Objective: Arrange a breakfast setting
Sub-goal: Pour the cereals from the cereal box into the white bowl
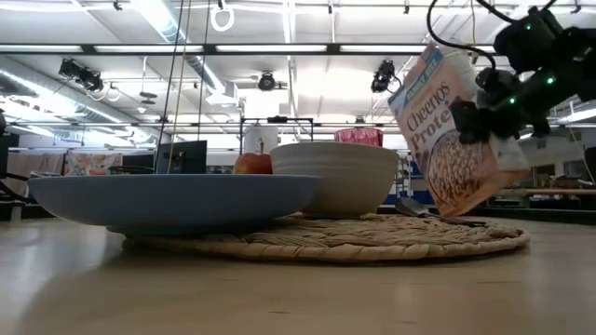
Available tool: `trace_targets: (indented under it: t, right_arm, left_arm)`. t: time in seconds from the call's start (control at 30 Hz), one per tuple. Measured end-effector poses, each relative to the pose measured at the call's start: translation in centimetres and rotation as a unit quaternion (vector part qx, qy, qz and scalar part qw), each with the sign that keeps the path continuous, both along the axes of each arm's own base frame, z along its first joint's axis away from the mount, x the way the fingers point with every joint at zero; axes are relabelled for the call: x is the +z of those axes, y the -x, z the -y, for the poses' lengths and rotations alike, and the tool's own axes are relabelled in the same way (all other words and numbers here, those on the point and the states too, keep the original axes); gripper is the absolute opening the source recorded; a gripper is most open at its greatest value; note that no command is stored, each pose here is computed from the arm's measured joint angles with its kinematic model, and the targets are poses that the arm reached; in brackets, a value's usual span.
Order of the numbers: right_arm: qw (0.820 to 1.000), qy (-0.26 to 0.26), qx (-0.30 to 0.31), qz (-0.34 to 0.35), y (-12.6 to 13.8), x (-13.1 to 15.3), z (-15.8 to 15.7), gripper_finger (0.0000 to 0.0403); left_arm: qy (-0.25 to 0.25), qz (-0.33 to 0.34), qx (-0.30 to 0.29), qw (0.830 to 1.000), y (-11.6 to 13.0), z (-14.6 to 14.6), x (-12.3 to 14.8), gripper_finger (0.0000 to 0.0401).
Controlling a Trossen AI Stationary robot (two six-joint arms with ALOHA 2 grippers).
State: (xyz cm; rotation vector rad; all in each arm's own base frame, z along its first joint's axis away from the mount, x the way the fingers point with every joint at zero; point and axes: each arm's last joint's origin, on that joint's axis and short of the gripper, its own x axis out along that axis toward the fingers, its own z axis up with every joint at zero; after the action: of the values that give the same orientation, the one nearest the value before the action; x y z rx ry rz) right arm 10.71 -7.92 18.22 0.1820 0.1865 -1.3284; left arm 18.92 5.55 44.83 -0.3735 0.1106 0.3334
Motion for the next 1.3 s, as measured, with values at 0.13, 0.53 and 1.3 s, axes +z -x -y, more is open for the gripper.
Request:
trace_targets:
  t: [0.13, 0.53, 1.3]
  right_arm:
    - [1.0, 0.01, -0.018, 0.008, 0.3, -0.8, 0.8, 0.015]
    - [0.998, -0.055, 0.025, -0.004, 0.8, -0.8, 3.3, 0.021]
    - [0.953, -0.272, 0.092, -0.092, 2.1, 9.3, 1.5, 0.0348]
  left_arm:
    - [-0.001, 0.003, 0.0, 1.0, -0.2, 0.0, 0.0, 0.032]
    - [-0.002, 0.011, -0.035, 0.999, -0.5, 1.3, 0.2, 0.032]
    - [-0.029, 0.004, -0.043, 0.999, -0.5, 1.5, 0.2, 0.032]
